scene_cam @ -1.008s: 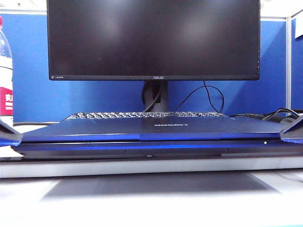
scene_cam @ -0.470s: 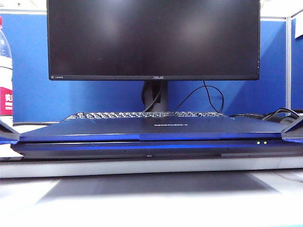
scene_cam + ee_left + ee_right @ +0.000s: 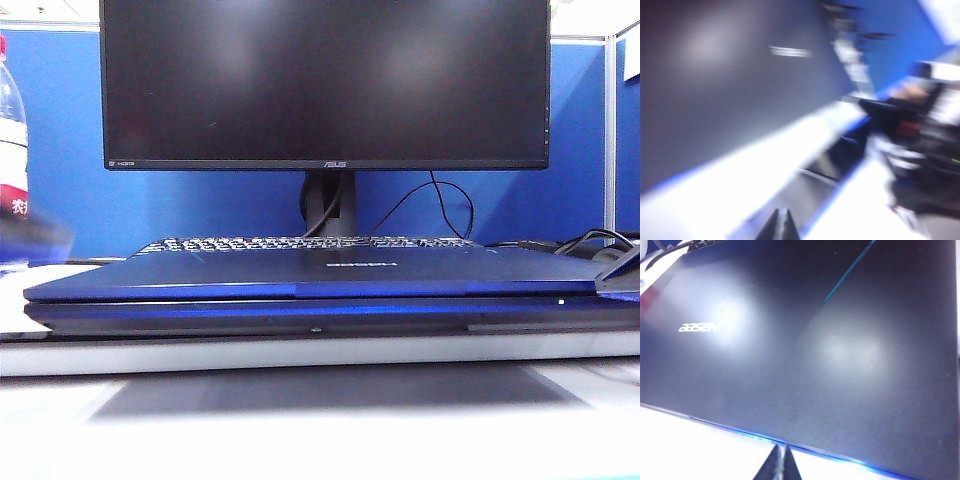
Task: Open the lid of the black laptop.
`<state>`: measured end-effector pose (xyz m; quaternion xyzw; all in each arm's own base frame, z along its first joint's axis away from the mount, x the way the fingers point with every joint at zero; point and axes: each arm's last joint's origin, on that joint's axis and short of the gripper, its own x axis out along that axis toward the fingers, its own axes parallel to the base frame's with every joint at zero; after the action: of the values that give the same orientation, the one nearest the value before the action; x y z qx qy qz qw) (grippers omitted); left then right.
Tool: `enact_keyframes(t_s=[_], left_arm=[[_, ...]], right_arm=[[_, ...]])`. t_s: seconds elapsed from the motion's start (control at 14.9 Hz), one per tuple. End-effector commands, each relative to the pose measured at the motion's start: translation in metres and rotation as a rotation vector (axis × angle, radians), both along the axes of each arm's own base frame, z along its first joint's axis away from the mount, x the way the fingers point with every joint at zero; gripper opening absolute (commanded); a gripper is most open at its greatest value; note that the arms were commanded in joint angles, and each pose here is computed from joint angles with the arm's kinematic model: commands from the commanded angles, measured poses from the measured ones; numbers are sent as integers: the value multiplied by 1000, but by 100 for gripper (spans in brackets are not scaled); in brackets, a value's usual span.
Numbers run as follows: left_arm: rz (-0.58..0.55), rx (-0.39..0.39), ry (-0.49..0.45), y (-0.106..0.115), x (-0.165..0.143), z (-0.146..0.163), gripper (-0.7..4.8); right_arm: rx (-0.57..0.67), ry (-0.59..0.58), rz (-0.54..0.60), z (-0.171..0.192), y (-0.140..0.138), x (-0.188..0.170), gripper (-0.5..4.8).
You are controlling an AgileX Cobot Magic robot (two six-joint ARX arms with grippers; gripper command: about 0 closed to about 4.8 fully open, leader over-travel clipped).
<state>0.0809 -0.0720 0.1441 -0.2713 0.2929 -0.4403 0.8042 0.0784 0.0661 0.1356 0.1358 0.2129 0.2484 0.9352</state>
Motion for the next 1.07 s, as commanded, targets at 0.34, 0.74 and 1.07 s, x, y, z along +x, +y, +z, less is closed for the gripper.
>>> enact_keyframes(t_s=[0.34, 0.74, 1.07], left_arm=[[-49, -49, -166, -16, -12, 71, -5], [-74, 414, -167, -81, -6, 83, -5], [151, 759, -133, -103, 1, 41, -5]], right_arm=[[-7, -5, -9, -1, 0, 0, -6], [-5, -8, -10, 0, 0, 0, -6], [-21, -17, -3, -1, 0, 0, -6]])
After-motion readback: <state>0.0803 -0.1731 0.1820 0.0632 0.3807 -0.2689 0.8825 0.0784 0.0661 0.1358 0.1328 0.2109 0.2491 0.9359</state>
